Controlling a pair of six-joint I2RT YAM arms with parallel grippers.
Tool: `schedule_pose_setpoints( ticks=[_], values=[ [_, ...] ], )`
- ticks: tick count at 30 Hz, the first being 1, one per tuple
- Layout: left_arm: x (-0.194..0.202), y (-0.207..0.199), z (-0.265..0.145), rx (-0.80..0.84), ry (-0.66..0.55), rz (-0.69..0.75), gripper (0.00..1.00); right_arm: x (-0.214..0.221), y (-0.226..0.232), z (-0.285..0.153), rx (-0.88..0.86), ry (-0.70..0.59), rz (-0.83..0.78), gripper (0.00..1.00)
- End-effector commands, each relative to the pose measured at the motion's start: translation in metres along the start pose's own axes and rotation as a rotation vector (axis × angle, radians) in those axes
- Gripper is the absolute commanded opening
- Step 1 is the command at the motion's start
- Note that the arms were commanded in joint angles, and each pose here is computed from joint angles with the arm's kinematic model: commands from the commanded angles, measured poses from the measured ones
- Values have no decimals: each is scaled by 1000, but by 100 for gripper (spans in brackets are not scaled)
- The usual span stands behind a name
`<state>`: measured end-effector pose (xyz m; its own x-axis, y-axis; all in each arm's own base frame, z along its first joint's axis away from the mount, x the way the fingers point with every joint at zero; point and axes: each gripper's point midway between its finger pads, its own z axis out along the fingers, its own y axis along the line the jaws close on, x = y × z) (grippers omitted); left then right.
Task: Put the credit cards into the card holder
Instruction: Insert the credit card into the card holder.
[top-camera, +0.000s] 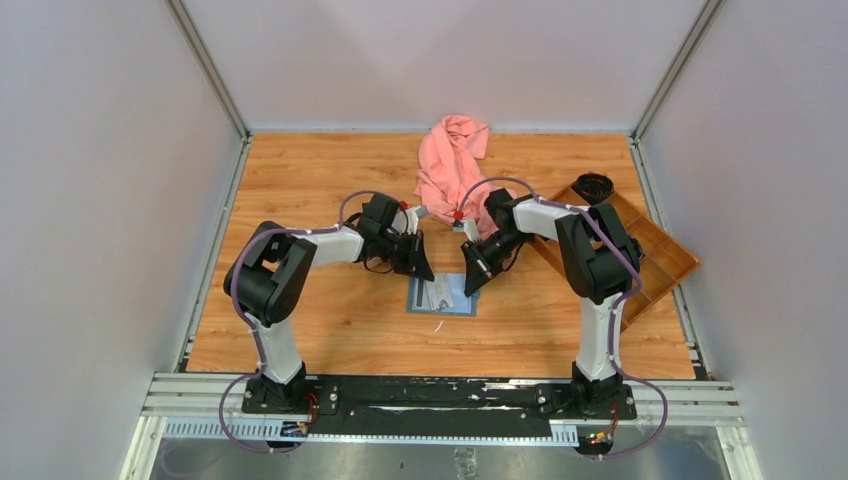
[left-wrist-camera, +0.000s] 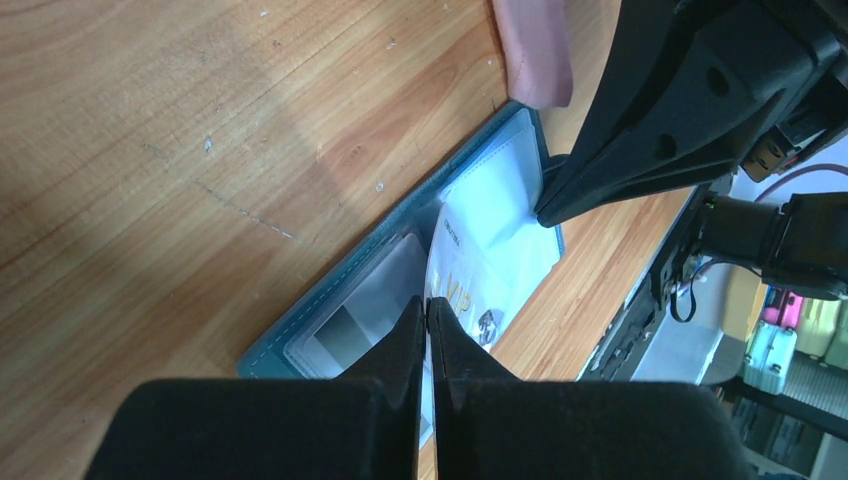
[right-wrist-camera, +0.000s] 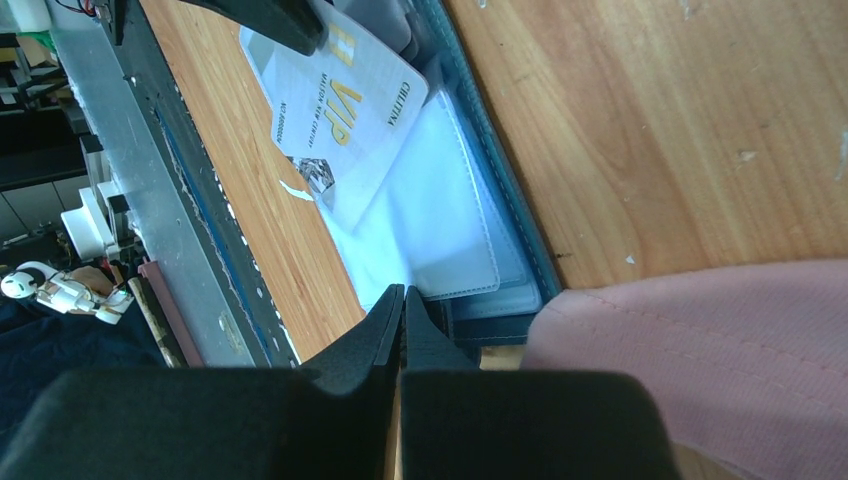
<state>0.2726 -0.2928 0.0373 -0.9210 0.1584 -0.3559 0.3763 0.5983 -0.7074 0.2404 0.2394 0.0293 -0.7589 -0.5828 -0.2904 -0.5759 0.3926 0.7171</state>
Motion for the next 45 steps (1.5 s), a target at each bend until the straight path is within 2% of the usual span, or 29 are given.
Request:
schedule_pose_setpoints(
  ticks=[1, 16, 21, 24, 28, 33, 36, 41, 42, 45],
  values=[
    [24, 15, 7, -58, 104, -26, 0, -2, -1, 3, 33, 14, -33, 0],
    [19, 10, 24, -16, 160, -56, 0, -4, 0, 3, 35, 7, -40, 1],
    [16, 1, 38, -9, 149, -61, 0, -7, 5, 1, 17, -7, -53, 5],
    [8, -1, 38, -23, 107, -66, 12, -12, 17, -4, -22, -32, -88, 12],
    [-11, -6, 27, -70, 39, -34, 35, -19, 36, -18, -69, -78, -164, 22],
    [-31, -10, 9, -157, -25, 21, 50, -22, 49, -31, -76, -115, -241, 28],
    [-35, -13, -2, -186, -46, 47, 52, -22, 48, -33, -70, -121, -242, 28],
    [-32, -13, -11, -206, -61, 55, 51, -20, 39, -30, -53, -103, -210, 26],
    [-30, -13, -14, -210, -64, 55, 47, -20, 36, -29, -40, -97, -194, 25],
    [-20, -13, -18, -212, -62, 40, 28, -16, 21, -23, 3, -67, -142, 16]
  ],
)
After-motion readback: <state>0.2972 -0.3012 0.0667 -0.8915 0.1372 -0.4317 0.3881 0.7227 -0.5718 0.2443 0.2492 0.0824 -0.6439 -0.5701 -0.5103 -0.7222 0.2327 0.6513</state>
